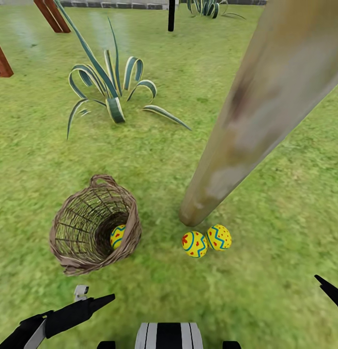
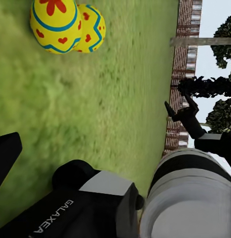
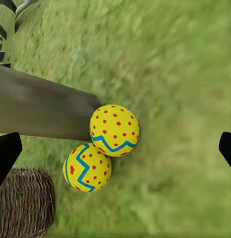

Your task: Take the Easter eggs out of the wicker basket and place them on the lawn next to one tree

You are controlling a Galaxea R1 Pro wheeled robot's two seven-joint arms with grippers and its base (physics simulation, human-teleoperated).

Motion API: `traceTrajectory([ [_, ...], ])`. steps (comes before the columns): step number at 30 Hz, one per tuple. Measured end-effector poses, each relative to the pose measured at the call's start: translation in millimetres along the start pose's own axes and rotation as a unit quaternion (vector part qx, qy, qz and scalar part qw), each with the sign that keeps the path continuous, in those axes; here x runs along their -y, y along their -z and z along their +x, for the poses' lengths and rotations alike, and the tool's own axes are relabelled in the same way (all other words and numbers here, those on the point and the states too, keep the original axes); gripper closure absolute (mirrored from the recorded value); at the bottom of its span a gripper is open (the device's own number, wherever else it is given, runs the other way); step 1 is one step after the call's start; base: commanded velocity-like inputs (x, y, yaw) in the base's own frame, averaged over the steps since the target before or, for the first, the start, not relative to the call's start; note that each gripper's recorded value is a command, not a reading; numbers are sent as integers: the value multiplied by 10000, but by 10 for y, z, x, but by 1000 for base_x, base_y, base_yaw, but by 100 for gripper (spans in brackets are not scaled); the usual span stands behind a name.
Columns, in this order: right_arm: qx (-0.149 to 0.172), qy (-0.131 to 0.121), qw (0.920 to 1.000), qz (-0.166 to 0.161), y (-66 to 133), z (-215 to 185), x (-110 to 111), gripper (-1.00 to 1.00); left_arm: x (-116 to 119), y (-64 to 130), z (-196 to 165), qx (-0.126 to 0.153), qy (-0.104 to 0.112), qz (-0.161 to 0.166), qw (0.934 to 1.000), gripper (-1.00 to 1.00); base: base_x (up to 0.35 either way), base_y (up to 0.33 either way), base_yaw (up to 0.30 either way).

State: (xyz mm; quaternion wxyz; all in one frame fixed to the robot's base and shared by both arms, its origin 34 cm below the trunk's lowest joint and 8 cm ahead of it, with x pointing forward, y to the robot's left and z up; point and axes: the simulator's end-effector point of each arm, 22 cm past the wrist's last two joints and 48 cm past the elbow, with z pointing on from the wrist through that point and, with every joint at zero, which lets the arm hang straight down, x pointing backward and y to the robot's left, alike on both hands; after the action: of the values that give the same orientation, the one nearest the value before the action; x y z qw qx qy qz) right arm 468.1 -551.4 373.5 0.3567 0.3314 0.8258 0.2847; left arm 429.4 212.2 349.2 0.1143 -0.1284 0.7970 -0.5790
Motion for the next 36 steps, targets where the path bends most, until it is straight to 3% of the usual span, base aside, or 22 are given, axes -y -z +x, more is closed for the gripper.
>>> traceTrajectory([
  [13, -3, 0, 10000, 2, 73, -86, -132, -100, 164, 55, -46, 3, -6, -4, 10000, -100, 0, 22, 0],
  [36, -4, -1, 10000, 12, 72, -84, -128, -100, 164, 58, -48, 4, -6, -5, 10000, -100, 0, 286, 0],
])
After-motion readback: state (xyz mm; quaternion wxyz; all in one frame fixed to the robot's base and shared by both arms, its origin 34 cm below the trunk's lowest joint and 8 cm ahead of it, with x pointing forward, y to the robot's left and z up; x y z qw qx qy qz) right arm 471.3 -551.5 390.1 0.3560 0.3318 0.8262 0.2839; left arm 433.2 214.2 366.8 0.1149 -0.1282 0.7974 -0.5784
